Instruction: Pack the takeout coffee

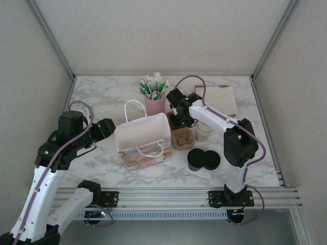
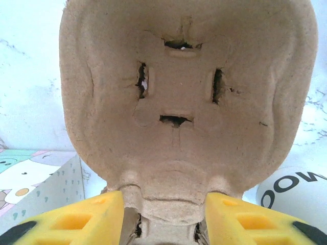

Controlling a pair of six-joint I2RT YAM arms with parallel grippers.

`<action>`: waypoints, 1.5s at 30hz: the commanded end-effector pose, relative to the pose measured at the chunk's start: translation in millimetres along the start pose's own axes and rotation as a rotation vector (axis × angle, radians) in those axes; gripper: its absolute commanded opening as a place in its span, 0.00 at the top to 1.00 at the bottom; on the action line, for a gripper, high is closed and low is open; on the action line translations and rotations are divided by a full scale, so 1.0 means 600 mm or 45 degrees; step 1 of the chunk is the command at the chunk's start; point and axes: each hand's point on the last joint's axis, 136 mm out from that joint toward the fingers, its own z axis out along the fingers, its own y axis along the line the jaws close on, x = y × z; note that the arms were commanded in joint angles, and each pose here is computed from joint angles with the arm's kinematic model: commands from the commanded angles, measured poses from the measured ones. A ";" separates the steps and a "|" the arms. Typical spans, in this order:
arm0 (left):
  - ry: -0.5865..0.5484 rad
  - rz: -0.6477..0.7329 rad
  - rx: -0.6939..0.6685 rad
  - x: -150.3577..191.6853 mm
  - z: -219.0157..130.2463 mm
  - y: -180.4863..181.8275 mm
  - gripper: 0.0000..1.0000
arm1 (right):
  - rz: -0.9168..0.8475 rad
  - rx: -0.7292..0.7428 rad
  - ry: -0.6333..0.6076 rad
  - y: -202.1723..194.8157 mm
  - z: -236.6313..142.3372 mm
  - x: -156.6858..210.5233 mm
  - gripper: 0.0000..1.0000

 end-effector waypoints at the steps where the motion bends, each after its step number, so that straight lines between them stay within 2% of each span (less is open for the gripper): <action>1: 0.007 -0.015 -0.015 0.006 -0.004 0.004 0.34 | 0.013 0.000 0.036 -0.005 0.016 0.010 0.52; 15: 0.006 -0.020 -0.018 0.006 -0.003 0.004 0.34 | 0.003 0.052 0.081 -0.019 0.035 0.027 0.50; 21: -0.004 -0.021 -0.020 0.005 -0.008 0.004 0.34 | 0.003 0.050 0.076 -0.018 0.034 0.025 0.57; 26: -0.019 -0.021 -0.033 0.003 -0.014 0.008 0.33 | 0.002 0.032 0.031 -0.016 0.009 0.017 0.58; 32: -0.025 -0.019 -0.083 0.003 -0.028 0.017 0.26 | 0.007 0.003 -0.045 -0.013 -0.034 0.009 0.58; 36: -0.042 -0.027 -0.093 0.003 -0.041 0.020 0.24 | 0.015 -0.013 -0.098 -0.012 -0.058 0.002 0.58; 45: 0.083 -0.014 -0.039 0.030 -0.044 0.006 0.31 | 0.013 -0.065 -0.261 -0.006 -0.116 -0.021 0.58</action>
